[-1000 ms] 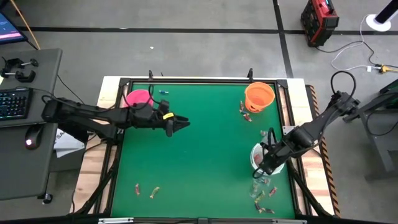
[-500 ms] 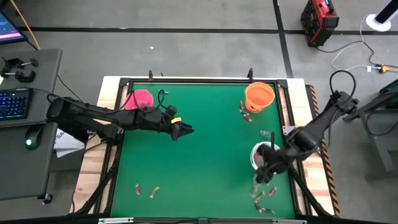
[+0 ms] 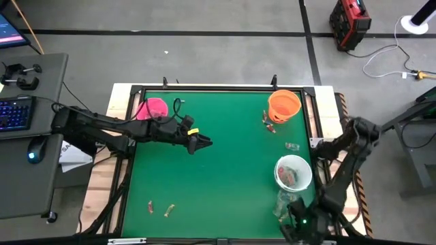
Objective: Sort candy by brand, put in halloween buckets
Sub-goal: Put the green gummy into the white bucket
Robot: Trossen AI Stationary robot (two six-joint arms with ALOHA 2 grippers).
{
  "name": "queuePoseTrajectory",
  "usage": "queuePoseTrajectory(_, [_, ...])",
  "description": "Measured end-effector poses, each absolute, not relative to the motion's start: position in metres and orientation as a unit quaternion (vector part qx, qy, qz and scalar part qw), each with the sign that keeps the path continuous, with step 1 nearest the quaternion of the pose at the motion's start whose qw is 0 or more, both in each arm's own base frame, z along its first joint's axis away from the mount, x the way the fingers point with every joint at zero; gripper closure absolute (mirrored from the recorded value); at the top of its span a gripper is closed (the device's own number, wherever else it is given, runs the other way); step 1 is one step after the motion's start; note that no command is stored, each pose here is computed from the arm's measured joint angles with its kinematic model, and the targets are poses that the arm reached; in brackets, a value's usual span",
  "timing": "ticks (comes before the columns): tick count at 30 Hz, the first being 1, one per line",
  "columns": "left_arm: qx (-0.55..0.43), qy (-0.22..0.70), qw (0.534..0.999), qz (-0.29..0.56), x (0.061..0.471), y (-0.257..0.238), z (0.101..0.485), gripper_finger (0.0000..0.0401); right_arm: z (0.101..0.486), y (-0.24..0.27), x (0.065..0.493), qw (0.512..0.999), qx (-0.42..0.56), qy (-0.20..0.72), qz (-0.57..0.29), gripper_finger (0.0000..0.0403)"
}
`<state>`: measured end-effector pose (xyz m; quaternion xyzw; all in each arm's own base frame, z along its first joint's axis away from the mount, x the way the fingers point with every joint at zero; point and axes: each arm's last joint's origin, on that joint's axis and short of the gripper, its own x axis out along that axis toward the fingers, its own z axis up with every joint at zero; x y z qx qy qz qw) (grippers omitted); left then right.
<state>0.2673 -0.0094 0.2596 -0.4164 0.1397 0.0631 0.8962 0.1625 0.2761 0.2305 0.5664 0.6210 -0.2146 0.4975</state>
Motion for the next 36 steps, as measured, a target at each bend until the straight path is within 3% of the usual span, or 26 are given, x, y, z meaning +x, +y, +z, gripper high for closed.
queuePoseTrajectory(4, [-0.412,0.14,0.898,0.062,0.267,-0.009,0.26,0.0204,0.209,0.27,0.172,0.508,0.518,0.612,-0.315,0.0189])
queuePoseTrajectory(15, [-0.418,0.144,0.895,0.053,0.267,-0.01,0.26,0.0204,0.202,0.244,0.194,0.543,0.499,0.556,-0.383,0.0204])
queuePoseTrajectory(36, [-0.42,0.144,0.895,0.053,0.267,-0.01,0.26,0.0204,0.164,0.245,0.216,0.547,0.482,0.537,-0.425,0.0204])
